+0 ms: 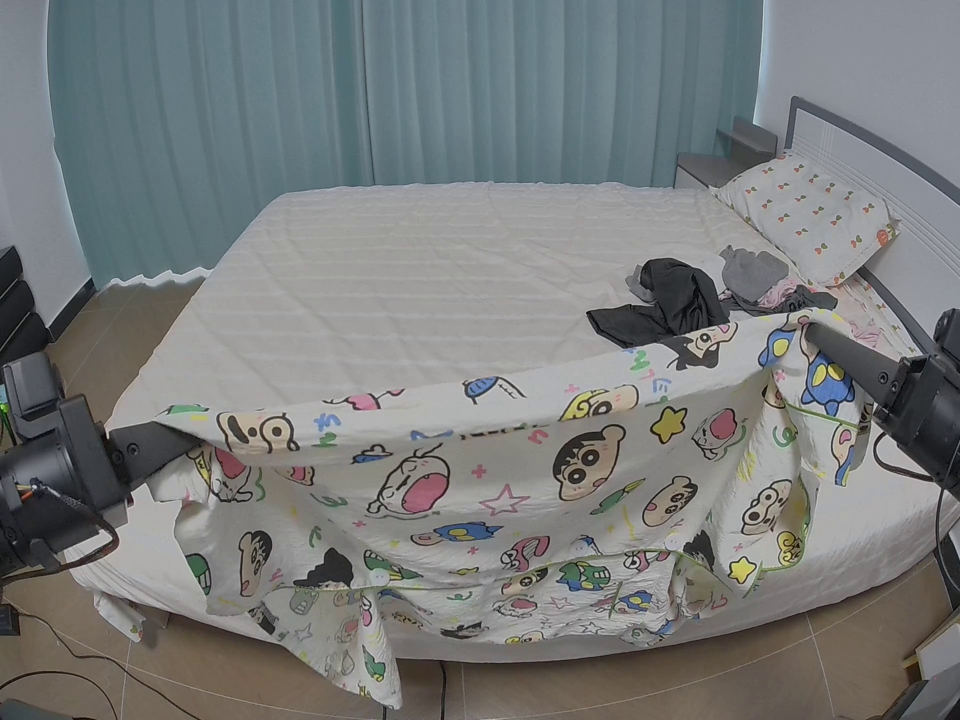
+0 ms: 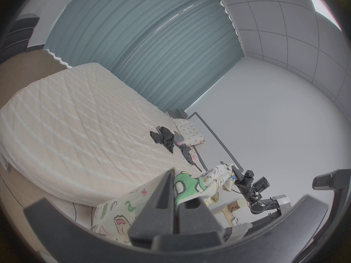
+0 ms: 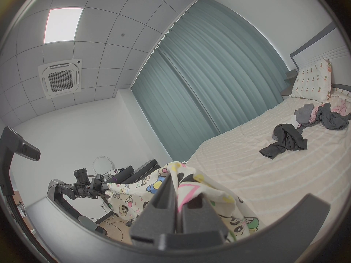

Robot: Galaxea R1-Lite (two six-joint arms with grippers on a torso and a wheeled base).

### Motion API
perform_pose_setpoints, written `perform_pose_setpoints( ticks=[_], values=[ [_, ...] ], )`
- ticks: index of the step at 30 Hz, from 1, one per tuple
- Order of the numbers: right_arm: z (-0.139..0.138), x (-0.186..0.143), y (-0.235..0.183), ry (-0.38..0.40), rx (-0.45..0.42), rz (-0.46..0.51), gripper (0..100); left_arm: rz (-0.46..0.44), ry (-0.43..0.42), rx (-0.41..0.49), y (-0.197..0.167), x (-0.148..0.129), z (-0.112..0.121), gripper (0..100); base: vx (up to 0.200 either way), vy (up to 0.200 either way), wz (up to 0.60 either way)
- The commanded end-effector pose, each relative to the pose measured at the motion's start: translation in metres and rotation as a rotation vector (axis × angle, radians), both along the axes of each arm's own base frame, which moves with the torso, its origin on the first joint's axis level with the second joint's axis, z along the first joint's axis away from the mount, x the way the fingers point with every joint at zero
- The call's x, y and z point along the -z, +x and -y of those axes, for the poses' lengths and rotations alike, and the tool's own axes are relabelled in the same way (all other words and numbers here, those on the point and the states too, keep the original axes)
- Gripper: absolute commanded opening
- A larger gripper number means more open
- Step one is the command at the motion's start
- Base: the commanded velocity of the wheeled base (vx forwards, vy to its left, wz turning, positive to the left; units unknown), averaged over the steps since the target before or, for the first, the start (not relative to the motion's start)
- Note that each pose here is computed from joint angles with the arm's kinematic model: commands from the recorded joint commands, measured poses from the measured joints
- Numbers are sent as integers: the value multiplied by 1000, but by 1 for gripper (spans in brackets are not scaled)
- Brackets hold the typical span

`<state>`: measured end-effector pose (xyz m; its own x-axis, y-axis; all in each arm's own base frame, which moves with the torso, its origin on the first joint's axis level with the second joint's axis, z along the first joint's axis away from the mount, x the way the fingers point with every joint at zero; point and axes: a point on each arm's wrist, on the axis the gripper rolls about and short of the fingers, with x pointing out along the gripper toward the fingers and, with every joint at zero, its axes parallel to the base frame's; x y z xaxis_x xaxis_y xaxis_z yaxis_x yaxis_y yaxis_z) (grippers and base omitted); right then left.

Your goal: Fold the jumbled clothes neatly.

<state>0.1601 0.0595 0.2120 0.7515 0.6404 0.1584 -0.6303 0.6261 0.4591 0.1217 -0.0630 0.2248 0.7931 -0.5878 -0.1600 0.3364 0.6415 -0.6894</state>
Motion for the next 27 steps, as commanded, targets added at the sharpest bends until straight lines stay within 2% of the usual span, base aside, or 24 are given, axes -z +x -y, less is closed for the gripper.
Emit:
perform_pose_setpoints(
  ticks=[1,6,14,20,27],
  values=[
    [-1,1,1,-3,-2,-8,0,-50,25,-18,13,10,3,0,200,0,0],
    [-3,7,9,-12,-4,-36,0,-90,44,-21,27,16,8,0,200,0,0],
    [-8,1,36,-43,22,-20,0,-81,64,-42,67,24,21,0,200,0,0],
    [-7,13,66,-70,63,-73,0,-82,62,-93,110,34,24,0,200,0,0],
    [-13,39,111,-112,82,-151,0,-160,165,-106,173,72,37,0,200,0,0]
  ],
)
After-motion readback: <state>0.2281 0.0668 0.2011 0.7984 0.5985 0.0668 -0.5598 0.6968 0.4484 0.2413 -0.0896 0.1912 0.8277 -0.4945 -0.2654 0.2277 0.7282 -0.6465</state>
